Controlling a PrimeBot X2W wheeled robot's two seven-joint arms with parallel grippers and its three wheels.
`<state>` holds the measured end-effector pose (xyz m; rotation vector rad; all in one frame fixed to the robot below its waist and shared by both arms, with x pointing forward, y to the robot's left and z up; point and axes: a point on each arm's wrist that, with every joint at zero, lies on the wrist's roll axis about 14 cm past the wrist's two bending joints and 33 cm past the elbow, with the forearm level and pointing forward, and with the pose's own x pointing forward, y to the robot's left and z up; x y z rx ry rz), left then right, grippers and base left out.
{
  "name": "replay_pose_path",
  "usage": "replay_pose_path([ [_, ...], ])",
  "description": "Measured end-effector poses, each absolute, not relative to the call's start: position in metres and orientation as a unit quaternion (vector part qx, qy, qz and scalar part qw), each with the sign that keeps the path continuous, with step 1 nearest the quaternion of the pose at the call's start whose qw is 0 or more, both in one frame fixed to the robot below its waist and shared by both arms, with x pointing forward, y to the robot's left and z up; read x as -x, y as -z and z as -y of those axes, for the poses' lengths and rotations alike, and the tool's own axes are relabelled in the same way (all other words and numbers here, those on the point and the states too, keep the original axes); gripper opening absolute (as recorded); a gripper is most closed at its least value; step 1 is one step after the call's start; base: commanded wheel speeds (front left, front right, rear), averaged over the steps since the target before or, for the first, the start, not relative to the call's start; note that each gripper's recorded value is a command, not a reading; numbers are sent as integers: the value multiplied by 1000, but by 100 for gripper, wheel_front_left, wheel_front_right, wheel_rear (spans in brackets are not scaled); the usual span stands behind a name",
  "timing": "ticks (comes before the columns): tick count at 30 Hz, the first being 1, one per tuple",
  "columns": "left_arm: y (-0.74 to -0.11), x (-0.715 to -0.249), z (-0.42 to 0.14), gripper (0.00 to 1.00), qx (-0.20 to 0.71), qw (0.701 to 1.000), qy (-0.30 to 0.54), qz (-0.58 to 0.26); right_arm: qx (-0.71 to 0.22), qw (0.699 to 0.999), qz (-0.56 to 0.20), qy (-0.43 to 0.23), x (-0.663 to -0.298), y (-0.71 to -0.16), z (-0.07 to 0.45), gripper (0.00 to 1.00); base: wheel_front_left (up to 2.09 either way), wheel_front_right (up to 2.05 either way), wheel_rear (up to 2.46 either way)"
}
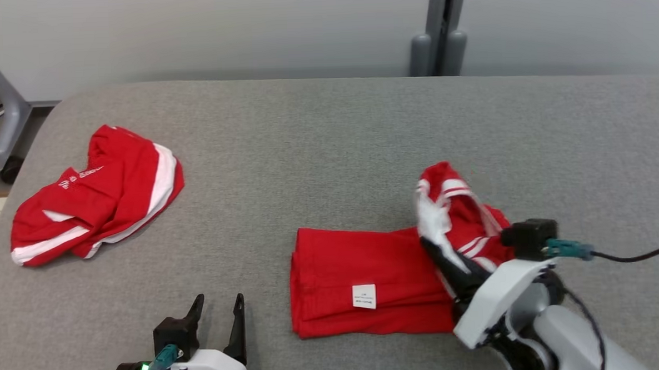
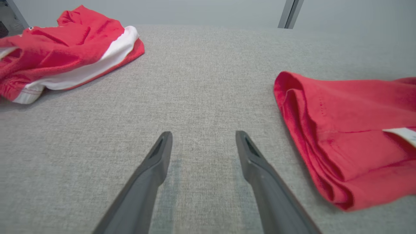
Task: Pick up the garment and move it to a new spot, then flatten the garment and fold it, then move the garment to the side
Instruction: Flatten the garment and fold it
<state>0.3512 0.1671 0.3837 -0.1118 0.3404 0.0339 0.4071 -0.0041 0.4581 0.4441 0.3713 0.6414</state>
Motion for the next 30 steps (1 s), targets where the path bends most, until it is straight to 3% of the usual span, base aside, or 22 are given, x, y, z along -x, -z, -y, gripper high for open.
replay_pose_path([
  [5, -386, -342, -175, 100, 60, 984, -30, -167, -213, 871, -207, -392, -381, -460, -62, 0, 0, 0, 0],
  [11, -387, -329, -187, 100, 65, 982, -52, -167, -183, 849, -225, -442, -368, -452, -107, 0, 0, 0, 0],
  [13, -387, -326, -190, 100, 66, 982, -60, -168, -178, 847, -228, -446, -368, -448, -114, 70, 0, 0, 0],
  [14, -387, -325, -191, 100, 66, 981, -64, -168, -179, 847, -226, -446, -368, -448, -116, 100, 0, 0, 0],
  [21, -391, -335, -183, 100, 69, 983, -55, -162, -184, 870, -196, -415, -387, -448, -102, 100, 0, 0, 0],
  [30, -400, -357, -165, 100, 67, 987, -26, -146, -196, 925, -120, -303, -435, -463, -22, 100, 0, 0, 0],
])
